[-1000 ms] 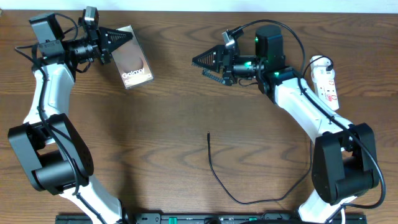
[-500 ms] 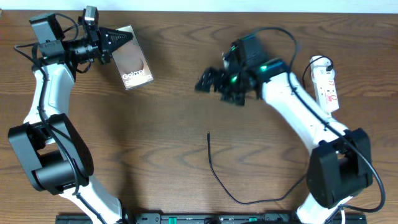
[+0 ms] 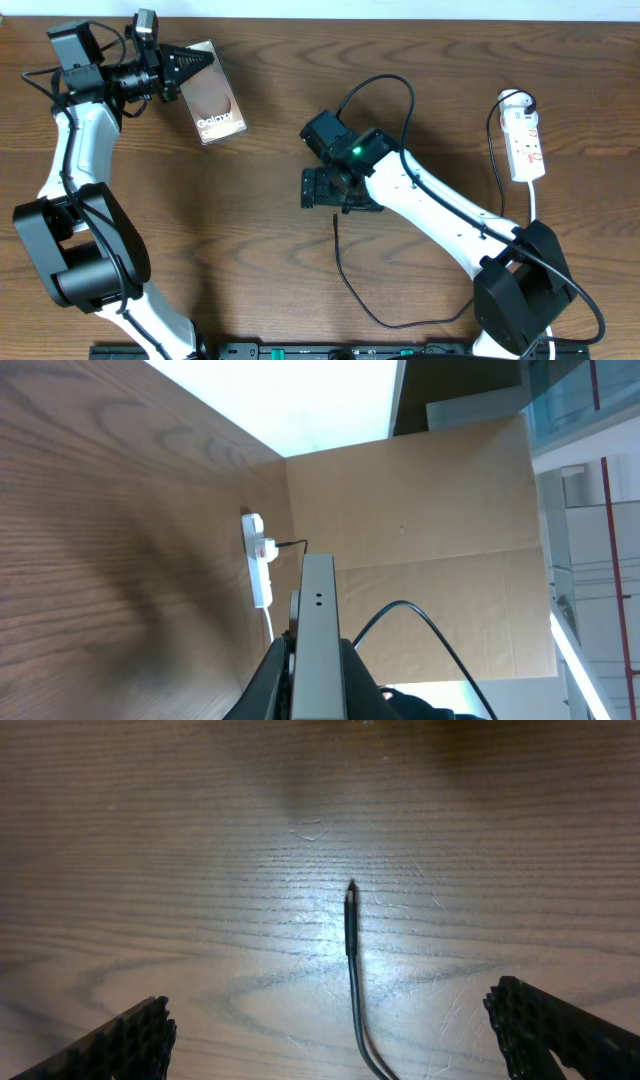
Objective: Plug charger to phone and switch on socket
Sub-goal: 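Move the right gripper down over the black cable connector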
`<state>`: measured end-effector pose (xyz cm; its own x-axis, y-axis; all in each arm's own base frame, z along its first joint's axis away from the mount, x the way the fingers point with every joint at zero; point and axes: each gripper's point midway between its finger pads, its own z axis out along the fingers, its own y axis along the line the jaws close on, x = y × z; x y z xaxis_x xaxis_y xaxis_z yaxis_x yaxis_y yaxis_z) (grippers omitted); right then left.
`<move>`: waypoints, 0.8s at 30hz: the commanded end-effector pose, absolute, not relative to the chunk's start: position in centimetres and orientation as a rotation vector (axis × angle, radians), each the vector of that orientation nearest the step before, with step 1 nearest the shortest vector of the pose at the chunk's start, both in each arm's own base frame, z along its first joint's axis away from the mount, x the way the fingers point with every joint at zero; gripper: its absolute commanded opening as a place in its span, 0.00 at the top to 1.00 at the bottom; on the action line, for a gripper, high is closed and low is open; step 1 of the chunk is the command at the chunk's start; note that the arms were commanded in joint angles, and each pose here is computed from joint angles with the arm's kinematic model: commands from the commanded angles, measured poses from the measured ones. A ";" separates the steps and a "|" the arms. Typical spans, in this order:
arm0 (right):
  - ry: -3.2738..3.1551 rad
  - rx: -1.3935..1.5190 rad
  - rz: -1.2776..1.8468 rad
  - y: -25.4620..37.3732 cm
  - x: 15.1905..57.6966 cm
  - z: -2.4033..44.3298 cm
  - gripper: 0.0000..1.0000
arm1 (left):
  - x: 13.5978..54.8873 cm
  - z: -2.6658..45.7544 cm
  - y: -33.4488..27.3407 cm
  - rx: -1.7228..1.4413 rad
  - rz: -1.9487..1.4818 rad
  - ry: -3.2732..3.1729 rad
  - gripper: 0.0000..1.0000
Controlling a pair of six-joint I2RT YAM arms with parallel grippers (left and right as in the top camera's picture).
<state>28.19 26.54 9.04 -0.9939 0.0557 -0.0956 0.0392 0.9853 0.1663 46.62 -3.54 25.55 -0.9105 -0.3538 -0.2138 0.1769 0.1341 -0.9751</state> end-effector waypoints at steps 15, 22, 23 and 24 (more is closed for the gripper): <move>3.197 0.113 0.057 25.3 25.6 2.4 0.01 | 45.8 27.6 -3.8 -0.083 -1.832 1.994 0.93; 3.295 0.118 -0.003 25.2 24.2 -0.7 0.01 | 45.8 27.6 -3.8 -0.084 -1.832 1.994 0.93; 3.299 0.119 -0.002 25.3 24.1 -0.8 0.01 | 45.8 27.6 -3.8 -0.084 -1.832 1.994 0.93; 3.303 0.120 -0.002 25.3 24.1 -1.0 0.01 | 45.8 27.6 -3.8 -0.085 -1.832 1.995 0.93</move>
<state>24.71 25.21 -0.27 -0.9882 0.0629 0.1396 0.0637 0.9980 0.0018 46.63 -3.54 25.54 -0.9097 -0.3541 -0.2168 0.1793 0.1360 -0.9743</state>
